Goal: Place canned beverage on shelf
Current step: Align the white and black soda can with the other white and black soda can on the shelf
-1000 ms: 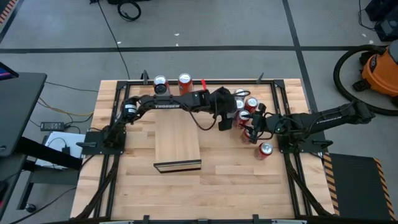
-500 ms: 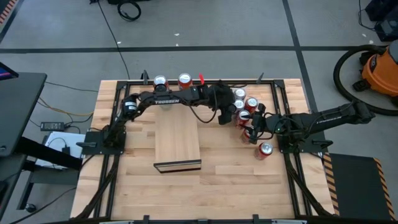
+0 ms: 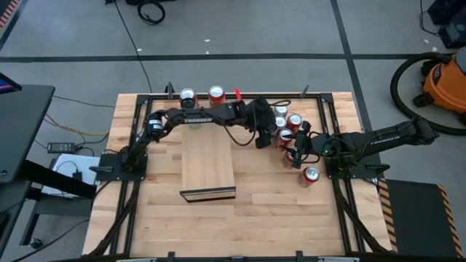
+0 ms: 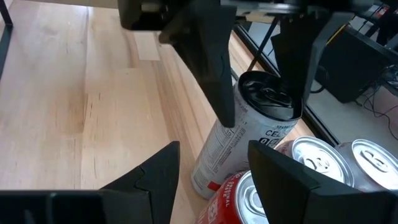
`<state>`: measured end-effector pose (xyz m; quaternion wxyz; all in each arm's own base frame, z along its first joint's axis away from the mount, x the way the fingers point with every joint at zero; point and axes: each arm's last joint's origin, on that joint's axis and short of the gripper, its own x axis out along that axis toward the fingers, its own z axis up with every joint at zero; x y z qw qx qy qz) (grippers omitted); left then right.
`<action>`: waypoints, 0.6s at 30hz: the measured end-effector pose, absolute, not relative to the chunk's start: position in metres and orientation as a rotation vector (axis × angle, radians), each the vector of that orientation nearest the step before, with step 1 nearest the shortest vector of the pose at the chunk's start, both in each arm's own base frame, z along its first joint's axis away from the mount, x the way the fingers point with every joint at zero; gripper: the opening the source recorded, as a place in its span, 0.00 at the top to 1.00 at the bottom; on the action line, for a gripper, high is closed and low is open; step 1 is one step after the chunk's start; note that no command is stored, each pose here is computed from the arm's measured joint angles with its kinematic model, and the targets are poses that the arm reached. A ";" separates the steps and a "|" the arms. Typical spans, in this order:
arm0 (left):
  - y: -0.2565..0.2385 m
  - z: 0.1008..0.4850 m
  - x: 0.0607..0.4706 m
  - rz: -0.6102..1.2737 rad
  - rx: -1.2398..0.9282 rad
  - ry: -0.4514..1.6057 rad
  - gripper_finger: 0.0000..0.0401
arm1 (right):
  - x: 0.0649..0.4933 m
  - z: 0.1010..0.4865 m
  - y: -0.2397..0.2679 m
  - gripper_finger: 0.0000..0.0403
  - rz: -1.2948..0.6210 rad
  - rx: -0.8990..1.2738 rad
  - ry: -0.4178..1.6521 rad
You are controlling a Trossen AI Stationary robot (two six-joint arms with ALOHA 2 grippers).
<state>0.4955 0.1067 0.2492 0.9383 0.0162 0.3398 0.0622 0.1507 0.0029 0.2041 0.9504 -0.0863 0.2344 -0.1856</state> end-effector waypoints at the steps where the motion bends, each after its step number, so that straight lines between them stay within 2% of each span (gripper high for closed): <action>1: 0.107 0.249 0.495 0.136 0.042 0.698 0.15 | 0.151 0.204 0.003 0.50 -0.378 -0.176 0.476; 9: 0.107 0.249 0.496 0.153 0.061 0.696 0.37 | 0.151 0.204 0.003 0.50 -0.378 -0.175 0.476; 14: 0.105 0.257 0.490 0.150 0.066 0.710 0.38 | 0.151 0.204 0.003 0.50 -0.378 -0.176 0.477; 18: 0.103 0.285 0.476 0.142 0.085 0.721 0.38 | 0.151 0.204 0.003 0.50 -0.377 -0.176 0.479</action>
